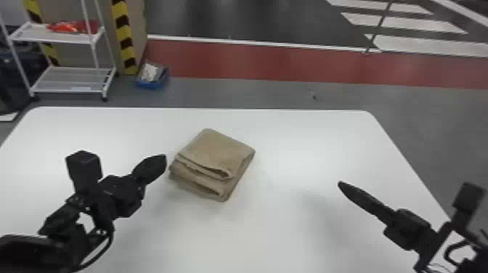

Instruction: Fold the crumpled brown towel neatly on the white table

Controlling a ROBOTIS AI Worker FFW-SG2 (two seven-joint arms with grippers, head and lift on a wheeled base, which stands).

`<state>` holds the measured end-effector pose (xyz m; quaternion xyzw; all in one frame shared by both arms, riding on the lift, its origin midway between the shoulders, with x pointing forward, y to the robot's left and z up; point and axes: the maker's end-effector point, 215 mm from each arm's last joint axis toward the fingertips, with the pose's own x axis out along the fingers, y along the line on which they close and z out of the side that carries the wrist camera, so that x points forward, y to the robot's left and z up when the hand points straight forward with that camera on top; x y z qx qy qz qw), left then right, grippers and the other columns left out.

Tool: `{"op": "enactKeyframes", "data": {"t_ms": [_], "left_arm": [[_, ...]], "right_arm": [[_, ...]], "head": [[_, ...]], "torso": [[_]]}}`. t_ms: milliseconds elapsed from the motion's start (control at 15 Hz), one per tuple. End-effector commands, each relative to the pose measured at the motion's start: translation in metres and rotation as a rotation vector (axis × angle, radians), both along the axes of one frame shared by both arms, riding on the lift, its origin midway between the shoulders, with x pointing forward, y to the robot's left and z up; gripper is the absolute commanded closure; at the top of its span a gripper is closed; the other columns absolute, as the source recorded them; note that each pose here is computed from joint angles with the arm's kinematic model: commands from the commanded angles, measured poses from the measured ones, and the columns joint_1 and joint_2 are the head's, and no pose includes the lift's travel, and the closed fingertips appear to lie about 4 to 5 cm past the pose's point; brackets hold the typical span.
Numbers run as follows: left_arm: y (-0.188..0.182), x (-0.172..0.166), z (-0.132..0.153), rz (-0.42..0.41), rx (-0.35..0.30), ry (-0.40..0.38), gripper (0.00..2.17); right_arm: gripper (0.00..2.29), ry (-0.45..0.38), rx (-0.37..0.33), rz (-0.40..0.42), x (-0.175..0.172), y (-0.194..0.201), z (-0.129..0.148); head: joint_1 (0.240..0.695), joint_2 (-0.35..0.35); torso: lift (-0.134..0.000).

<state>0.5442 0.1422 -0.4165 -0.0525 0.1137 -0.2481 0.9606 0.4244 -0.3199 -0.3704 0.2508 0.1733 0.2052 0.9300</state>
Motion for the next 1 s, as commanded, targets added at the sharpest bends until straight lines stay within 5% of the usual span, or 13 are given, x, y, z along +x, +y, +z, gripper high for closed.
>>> {"op": "enactKeyframes", "data": {"t_ms": [0,467,933], "left_arm": [[0.004,0.011,-0.013,-0.013,0.008,-0.004,2.01],[-0.003,0.018,-0.03,-0.037,0.044,0.003,2.01],[-0.043,-0.03,-0.049,-0.116,0.023,0.087,2.01]], "right_arm": [[2.2,-0.023,0.022,-0.005,-0.03,-0.017,0.026],[2.2,-0.059,0.084,0.068,-0.053,0.01,0.055],[2.2,-0.078,0.115,0.088,-0.042,0.029,0.056]], "head": [[0.695,-0.19],[0.695,-0.207],[0.695,-0.225]], "torso": [[-0.124],[-0.124],[-0.124]]}}
